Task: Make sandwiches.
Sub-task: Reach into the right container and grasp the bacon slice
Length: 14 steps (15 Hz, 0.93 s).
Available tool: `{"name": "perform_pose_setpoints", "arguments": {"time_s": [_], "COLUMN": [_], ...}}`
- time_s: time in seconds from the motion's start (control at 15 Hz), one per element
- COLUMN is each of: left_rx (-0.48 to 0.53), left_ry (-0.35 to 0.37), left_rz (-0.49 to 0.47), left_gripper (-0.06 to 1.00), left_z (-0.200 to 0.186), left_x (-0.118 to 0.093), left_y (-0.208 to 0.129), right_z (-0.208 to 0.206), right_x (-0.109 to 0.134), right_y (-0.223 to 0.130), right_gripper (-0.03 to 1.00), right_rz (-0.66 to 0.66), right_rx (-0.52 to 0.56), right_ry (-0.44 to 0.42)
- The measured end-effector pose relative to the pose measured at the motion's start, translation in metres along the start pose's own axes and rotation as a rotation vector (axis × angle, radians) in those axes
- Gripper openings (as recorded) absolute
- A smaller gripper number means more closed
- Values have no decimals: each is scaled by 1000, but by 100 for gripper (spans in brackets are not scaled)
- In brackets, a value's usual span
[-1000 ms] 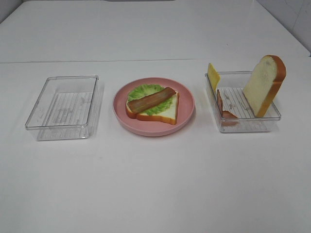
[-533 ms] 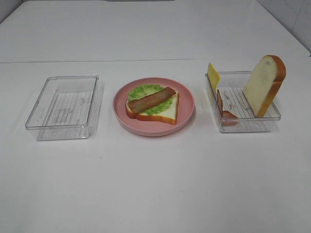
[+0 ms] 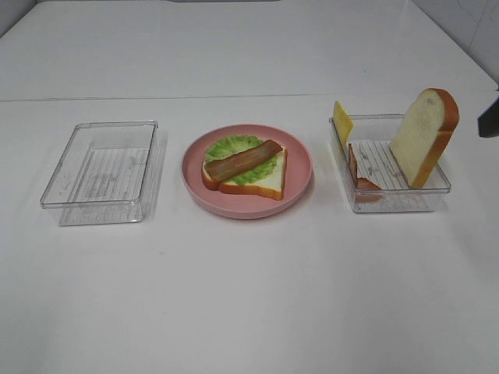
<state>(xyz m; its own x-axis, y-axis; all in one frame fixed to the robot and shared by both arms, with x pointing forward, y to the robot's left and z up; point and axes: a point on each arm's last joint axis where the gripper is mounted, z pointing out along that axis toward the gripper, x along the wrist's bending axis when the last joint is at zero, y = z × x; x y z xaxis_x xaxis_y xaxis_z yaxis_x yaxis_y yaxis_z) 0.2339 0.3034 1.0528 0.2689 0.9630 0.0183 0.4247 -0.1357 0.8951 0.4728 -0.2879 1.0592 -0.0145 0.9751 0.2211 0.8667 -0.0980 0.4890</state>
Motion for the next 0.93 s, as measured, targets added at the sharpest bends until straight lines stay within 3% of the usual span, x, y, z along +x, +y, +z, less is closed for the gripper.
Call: {"name": "perform_pose_setpoints", "arguments": {"time_s": [0.33,0.6,0.93], "left_rx": [0,0,0], "left_ry": [0,0,0], "left_rz": [0,0,0], "left_gripper": [79,79,79], "left_z": [0,0,0], "left_x": [0,0,0], "left_y": [0,0,0], "right_z": [34,66,115], "right_x": [12,47,78], "right_y": [53,77,88], "right_gripper": [71,71,69], "right_rz": [37,-130,-201], "right_rx": [180,238,382], "right_ry": [161,155,125]}}
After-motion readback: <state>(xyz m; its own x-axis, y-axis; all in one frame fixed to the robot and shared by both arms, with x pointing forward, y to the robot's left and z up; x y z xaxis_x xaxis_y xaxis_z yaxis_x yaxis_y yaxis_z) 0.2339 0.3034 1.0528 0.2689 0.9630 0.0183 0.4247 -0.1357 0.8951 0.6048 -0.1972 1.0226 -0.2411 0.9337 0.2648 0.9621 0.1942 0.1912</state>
